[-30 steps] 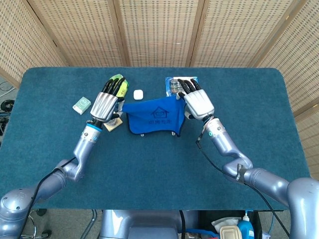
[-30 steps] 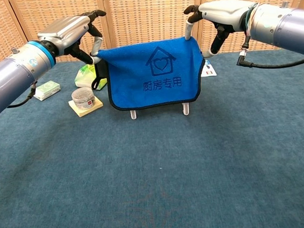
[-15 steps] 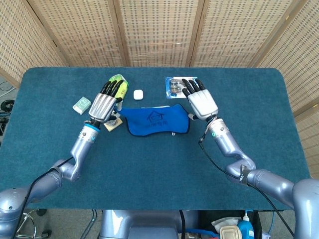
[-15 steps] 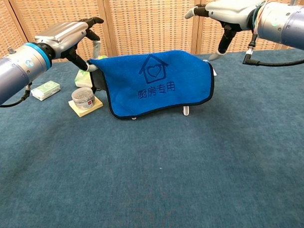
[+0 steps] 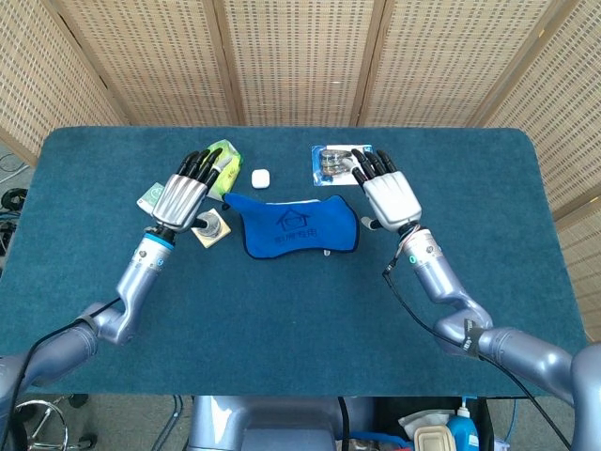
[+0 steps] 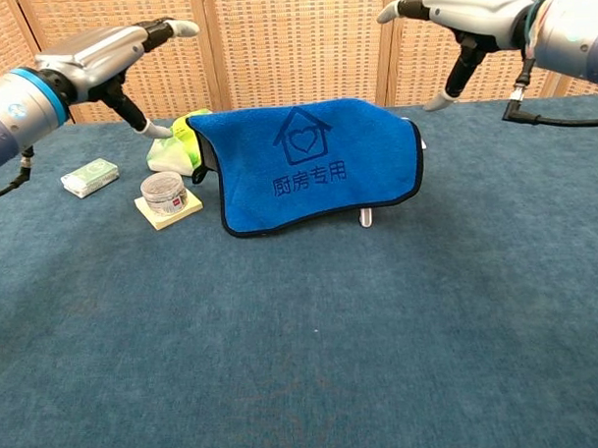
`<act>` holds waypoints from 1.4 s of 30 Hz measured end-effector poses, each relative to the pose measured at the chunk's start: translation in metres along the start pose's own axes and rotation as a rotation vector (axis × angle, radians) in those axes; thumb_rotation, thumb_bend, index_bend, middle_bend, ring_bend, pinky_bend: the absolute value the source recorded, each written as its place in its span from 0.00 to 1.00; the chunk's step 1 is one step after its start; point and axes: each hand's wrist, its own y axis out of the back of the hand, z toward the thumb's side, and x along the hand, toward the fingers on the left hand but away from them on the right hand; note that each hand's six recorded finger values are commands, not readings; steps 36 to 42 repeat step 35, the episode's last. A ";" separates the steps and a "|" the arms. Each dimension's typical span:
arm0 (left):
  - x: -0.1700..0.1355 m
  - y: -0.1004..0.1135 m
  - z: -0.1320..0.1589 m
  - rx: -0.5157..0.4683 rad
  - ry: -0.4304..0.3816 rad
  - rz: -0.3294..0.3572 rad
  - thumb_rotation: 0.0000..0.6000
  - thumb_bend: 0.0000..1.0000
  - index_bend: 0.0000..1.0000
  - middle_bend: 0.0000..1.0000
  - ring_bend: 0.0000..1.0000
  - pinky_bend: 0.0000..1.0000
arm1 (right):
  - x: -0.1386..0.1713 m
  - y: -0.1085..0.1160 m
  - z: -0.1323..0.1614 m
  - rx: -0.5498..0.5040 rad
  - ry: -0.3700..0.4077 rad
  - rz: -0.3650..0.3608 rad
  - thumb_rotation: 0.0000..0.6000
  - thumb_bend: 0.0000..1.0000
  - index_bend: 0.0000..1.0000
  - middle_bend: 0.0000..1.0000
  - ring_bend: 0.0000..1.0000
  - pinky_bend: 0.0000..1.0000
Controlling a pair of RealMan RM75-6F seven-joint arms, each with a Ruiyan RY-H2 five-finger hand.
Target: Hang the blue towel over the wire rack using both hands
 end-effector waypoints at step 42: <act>-0.306 0.081 -0.076 -0.021 0.483 0.054 1.00 0.05 0.00 0.00 0.00 0.01 | 0.295 0.025 -0.080 -0.159 -0.290 -0.257 1.00 0.00 0.00 0.00 0.00 0.00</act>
